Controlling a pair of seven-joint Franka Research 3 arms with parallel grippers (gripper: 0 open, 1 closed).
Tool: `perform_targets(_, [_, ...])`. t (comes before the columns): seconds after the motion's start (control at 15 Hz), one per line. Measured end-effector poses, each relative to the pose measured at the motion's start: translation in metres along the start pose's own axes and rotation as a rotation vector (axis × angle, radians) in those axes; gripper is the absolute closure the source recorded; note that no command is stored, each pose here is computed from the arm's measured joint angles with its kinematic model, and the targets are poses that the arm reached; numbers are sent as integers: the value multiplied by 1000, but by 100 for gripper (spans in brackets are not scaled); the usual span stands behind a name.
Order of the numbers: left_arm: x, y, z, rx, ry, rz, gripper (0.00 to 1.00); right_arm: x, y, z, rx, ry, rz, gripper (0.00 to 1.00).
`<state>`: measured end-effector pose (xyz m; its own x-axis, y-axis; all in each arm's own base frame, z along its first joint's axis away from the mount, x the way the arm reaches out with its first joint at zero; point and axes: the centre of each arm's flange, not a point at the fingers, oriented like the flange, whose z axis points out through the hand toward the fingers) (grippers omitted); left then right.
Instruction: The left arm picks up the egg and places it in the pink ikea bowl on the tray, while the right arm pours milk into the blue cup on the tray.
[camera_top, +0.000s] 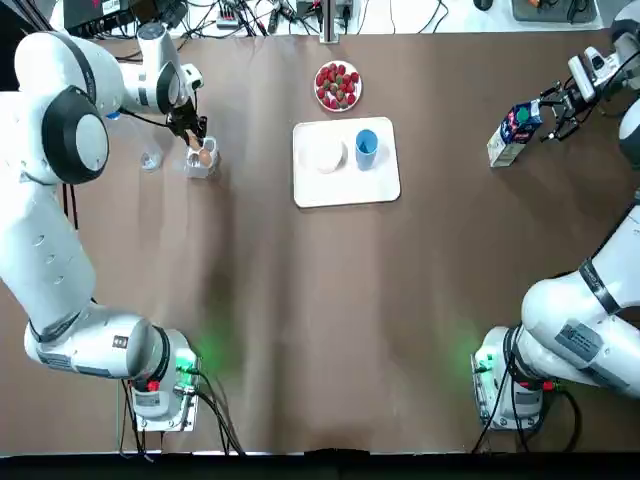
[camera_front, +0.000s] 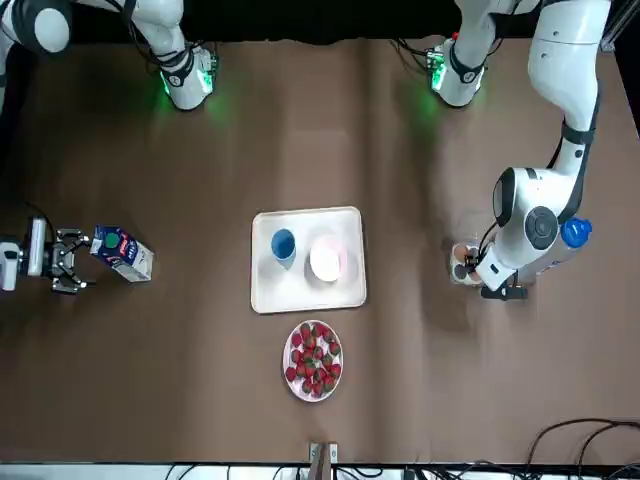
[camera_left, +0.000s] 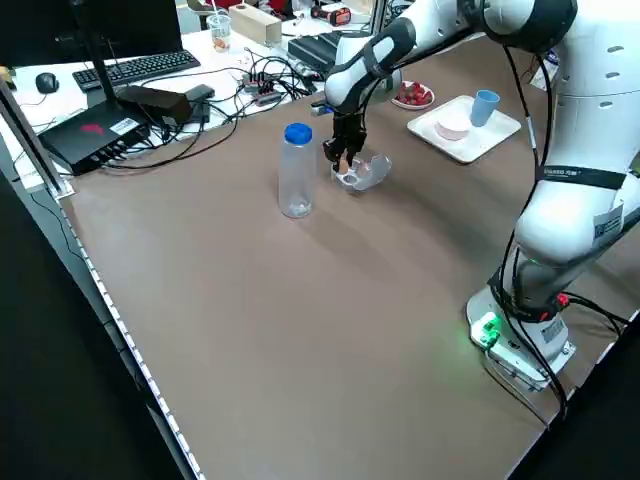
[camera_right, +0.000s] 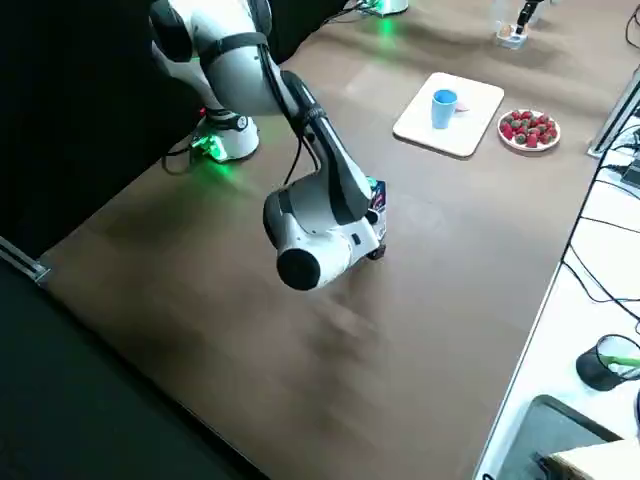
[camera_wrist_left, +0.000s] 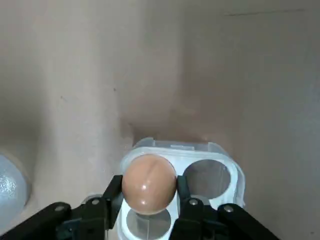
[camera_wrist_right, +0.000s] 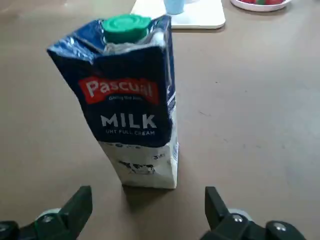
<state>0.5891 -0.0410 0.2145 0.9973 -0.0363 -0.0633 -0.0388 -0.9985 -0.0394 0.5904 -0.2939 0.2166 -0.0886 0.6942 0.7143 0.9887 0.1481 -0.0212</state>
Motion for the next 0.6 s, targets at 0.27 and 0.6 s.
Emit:
perform_targets(0.27, [9,2,-17,-4,37,-29,52,-14,-2,25,33,42,-14,1])
perform_targets(0.6, [7,2,-71,-12,70,-71,52,-15,-2,37,57,75,-15,2])
